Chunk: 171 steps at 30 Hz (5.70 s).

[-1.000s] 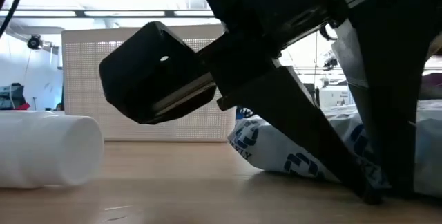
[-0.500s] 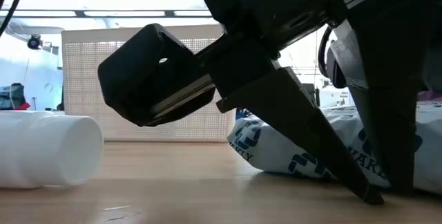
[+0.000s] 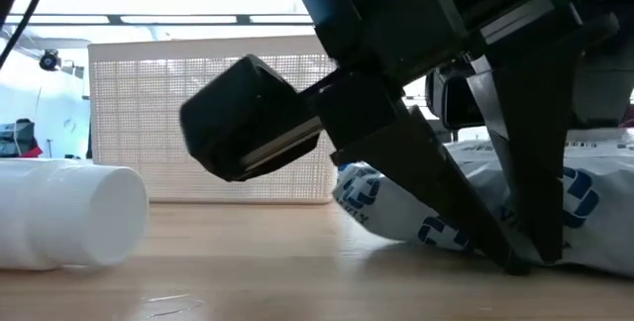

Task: Pick & place medical supplies in basket/bin
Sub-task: Put the mailer bag into the white bin, then put the white pill bottle into the white bin, then put the rolled gauze into the white bin

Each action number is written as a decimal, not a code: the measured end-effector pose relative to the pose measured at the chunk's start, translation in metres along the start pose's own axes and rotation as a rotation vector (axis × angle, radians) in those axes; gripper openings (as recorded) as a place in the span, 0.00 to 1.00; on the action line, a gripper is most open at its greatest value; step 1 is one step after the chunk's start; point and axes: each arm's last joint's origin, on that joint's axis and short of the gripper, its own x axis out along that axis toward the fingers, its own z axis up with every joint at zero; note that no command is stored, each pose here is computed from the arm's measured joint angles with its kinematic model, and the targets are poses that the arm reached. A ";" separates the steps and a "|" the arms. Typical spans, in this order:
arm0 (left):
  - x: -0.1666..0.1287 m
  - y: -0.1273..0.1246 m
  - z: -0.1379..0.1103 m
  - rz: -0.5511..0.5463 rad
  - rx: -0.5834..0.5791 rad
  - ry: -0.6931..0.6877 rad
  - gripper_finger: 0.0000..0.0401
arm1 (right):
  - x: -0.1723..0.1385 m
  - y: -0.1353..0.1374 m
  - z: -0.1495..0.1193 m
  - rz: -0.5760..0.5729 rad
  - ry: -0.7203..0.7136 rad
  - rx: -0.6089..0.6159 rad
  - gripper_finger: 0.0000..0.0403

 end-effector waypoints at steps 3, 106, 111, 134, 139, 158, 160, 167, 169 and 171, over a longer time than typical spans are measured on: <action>0.000 0.000 0.001 0.000 0.010 -0.015 0.08 | -0.001 0.007 0.003 0.037 0.002 -0.052 0.82; -0.117 0.145 -0.038 0.016 1.031 0.173 0.51 | -0.106 0.155 0.018 -0.759 -0.018 -0.418 0.82; -0.109 0.153 -0.034 0.054 1.031 0.177 0.51 | -0.106 0.155 0.019 -0.775 -0.035 -0.413 0.82; -0.236 0.100 0.055 -0.022 0.808 -0.421 0.41 | -0.156 0.175 0.010 -0.877 -0.405 -0.429 0.82; -0.316 0.119 0.132 0.123 0.704 -0.718 0.41 | -0.183 0.179 0.002 -0.862 -0.533 -0.373 0.82; -0.374 0.209 0.267 0.228 0.409 -0.473 0.71 | -0.151 0.161 0.014 -0.897 -0.418 -0.338 0.82; -0.376 0.201 0.251 0.125 0.386 -0.401 0.71 | -0.152 0.162 0.014 -0.894 -0.422 -0.338 0.82; -0.323 0.175 0.152 0.226 0.338 -0.154 0.62 | -0.155 0.162 0.013 -0.892 -0.428 -0.344 0.82; -0.304 0.173 0.122 0.281 0.251 -0.068 0.61 | -0.154 0.161 0.013 -0.899 -0.417 -0.359 0.82; -0.285 0.170 0.096 0.339 0.162 -0.014 0.60 | -0.154 0.160 0.012 -0.907 -0.405 -0.378 0.82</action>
